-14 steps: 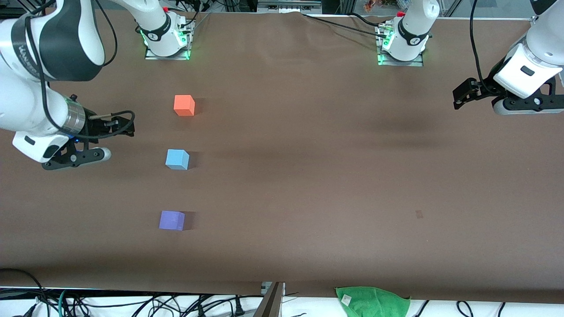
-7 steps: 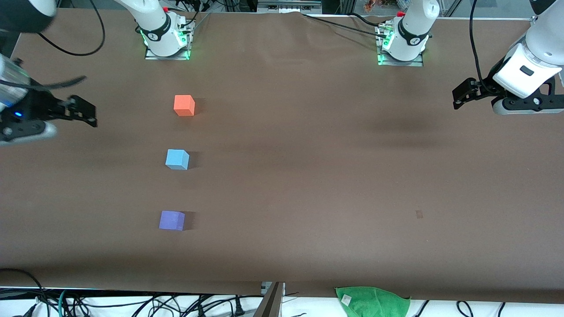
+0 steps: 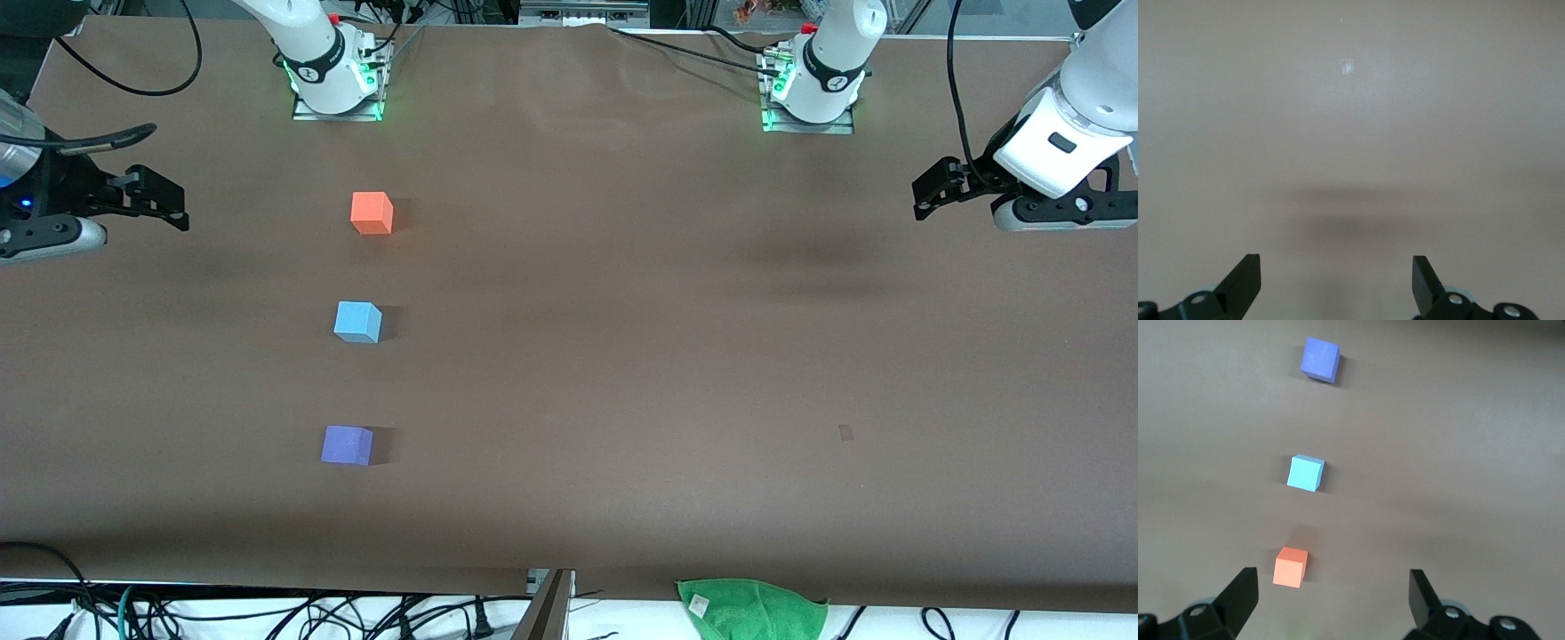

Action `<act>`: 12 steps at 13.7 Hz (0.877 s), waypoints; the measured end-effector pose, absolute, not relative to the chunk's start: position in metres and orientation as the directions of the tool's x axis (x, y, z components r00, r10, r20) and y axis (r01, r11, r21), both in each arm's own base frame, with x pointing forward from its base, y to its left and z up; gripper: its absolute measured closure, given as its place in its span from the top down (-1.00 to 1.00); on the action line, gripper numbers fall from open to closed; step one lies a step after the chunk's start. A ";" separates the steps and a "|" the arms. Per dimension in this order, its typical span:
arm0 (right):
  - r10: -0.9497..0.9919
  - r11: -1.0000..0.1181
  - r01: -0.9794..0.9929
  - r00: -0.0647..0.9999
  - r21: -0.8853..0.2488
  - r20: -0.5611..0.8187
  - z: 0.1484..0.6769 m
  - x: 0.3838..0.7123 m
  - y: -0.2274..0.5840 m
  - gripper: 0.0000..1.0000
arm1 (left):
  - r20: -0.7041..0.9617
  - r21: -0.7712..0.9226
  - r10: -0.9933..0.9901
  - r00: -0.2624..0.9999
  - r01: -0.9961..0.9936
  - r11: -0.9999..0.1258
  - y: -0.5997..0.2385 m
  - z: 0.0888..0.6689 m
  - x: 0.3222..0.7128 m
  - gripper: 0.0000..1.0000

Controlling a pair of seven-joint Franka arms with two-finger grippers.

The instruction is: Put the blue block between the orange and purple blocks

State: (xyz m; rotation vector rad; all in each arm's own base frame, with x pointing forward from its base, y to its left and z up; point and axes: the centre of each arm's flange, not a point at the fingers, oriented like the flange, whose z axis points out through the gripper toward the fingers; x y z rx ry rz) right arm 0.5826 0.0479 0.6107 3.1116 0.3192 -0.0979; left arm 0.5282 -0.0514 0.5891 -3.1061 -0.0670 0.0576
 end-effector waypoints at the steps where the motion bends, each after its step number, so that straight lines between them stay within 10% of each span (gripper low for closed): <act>1: 0.206 -0.978 0.206 0.976 0.005 -0.067 0.608 0.583 0.050 1.00 | -0.036 -0.035 0.044 0.998 0.042 -0.998 -0.051 0.589 0.528 1.00; 12: 0.213 -0.977 0.214 0.974 0.005 -0.075 0.600 0.587 0.055 1.00 | -0.038 -0.034 0.050 0.998 0.048 -0.998 -0.041 0.589 0.529 1.00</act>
